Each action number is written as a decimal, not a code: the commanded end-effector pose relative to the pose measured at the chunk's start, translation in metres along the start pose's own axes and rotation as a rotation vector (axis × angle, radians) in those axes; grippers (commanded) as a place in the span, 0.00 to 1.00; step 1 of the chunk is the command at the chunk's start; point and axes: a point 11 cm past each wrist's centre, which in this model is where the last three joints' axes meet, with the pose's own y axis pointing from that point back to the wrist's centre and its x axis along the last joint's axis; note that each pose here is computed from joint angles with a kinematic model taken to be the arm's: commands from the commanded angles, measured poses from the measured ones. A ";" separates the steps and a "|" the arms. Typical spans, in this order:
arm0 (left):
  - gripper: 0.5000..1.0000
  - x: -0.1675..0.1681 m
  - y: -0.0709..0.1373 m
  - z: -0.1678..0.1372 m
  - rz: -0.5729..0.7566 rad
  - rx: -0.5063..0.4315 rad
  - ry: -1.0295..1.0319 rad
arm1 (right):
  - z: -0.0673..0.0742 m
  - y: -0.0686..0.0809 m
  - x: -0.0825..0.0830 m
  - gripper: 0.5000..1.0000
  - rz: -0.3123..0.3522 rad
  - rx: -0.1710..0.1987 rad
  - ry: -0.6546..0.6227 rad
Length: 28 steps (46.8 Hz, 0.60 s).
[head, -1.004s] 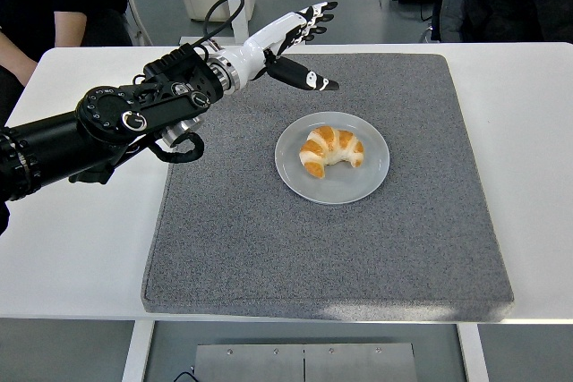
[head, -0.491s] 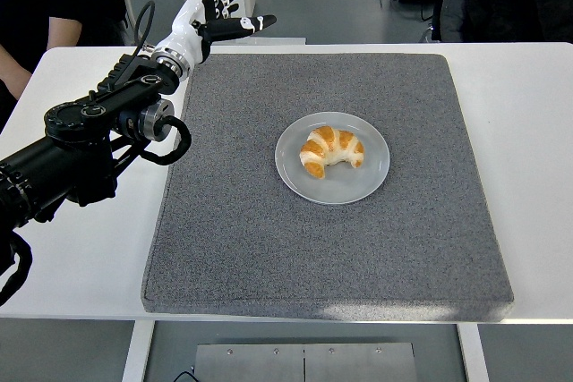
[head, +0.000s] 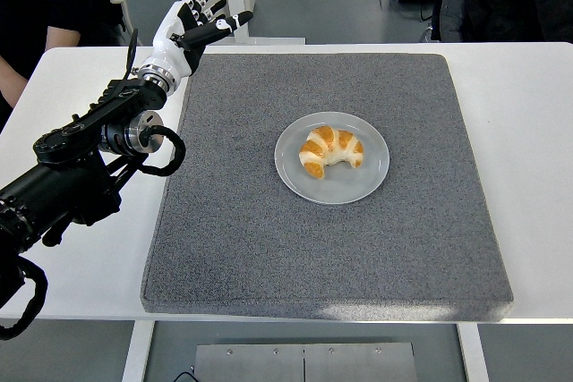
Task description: Place the bread on the plate
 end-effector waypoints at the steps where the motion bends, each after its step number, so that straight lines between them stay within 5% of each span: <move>1: 0.95 0.000 0.000 -0.001 0.001 0.001 0.007 | 0.000 0.000 0.000 1.00 0.000 0.000 0.000; 28: 0.95 0.012 0.007 -0.008 0.048 -0.029 0.077 | 0.000 0.000 0.000 1.00 0.000 0.000 0.001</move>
